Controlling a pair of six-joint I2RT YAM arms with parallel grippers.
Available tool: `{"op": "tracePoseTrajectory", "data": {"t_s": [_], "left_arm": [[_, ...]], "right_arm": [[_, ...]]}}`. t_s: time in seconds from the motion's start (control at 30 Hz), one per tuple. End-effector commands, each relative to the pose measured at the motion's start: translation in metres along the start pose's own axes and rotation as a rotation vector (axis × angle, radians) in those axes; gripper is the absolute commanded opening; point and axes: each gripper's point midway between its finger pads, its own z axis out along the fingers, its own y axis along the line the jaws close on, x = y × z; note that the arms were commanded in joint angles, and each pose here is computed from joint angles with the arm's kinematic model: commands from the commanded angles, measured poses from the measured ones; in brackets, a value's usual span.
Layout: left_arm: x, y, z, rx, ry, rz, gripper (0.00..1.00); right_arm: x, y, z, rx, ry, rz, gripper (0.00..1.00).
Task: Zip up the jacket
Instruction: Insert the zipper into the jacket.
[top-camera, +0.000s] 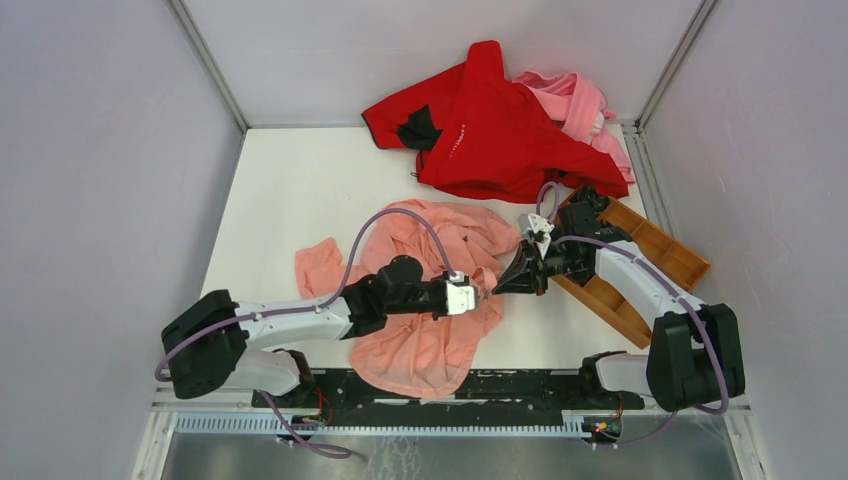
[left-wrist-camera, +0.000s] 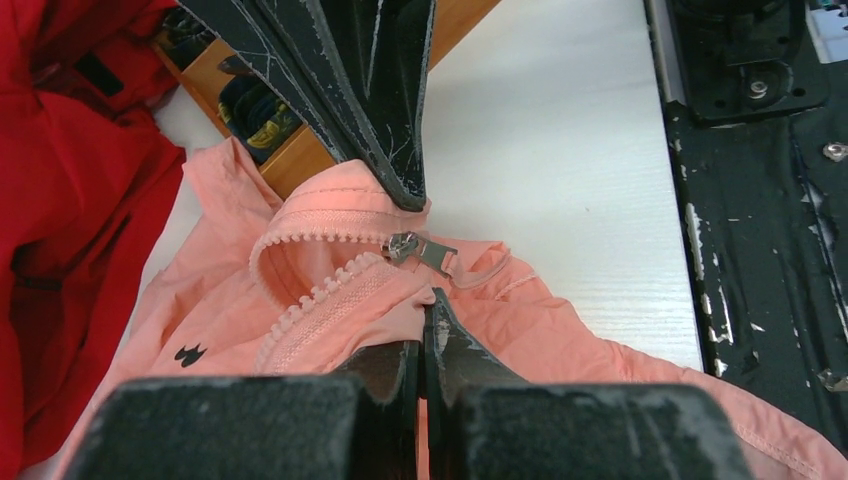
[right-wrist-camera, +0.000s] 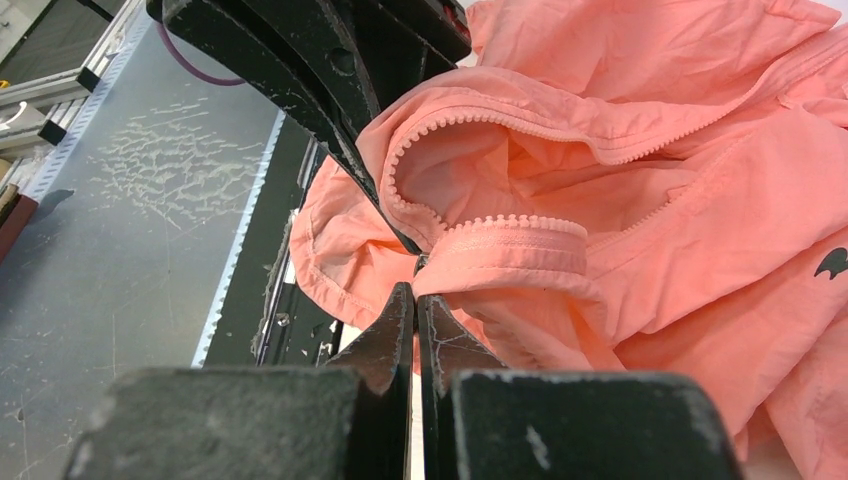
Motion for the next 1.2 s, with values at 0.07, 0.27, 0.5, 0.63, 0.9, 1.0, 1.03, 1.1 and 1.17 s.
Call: {"op": "tracePoseTrajectory", "data": {"t_s": [0.07, 0.27, 0.5, 0.63, 0.9, 1.0, 1.03, 1.1, 1.17], "left_arm": [[-0.021, -0.001, -0.006, 0.098, -0.059, 0.052, 0.02], [-0.028, 0.002, -0.007, 0.166, -0.111, 0.009, 0.02], [-0.031, -0.002, -0.007, 0.267, -0.151, -0.055, 0.02], [-0.032, -0.004, -0.009, 0.301, -0.169, -0.090, 0.02], [-0.033, 0.004, -0.007, 0.234, -0.212, -0.180, 0.02], [-0.032, 0.011, -0.007, 0.168, -0.229, -0.224, 0.06], [-0.032, 0.013, -0.008, 0.151, -0.235, -0.236, 0.07], [-0.033, 0.016, -0.009, 0.122, -0.247, -0.261, 0.11], [-0.033, 0.018, -0.011, 0.100, -0.258, -0.282, 0.14]], "right_arm": [[-0.020, 0.004, -0.001, -0.010, -0.016, -0.126, 0.00], [-0.021, 0.009, -0.002, -0.014, -0.014, -0.164, 0.00], [-0.022, 0.011, -0.002, -0.014, -0.016, -0.186, 0.00], [-0.027, 0.012, -0.002, -0.022, -0.035, -0.176, 0.00], [-0.031, 0.016, -0.001, -0.036, -0.068, -0.156, 0.00], [-0.032, 0.016, -0.001, -0.036, -0.079, -0.152, 0.00], [-0.032, 0.017, 0.000, -0.038, -0.080, -0.155, 0.00], [-0.032, 0.017, -0.001, -0.038, -0.083, -0.151, 0.00], [-0.033, 0.017, 0.000, -0.041, -0.086, -0.148, 0.00]]}}
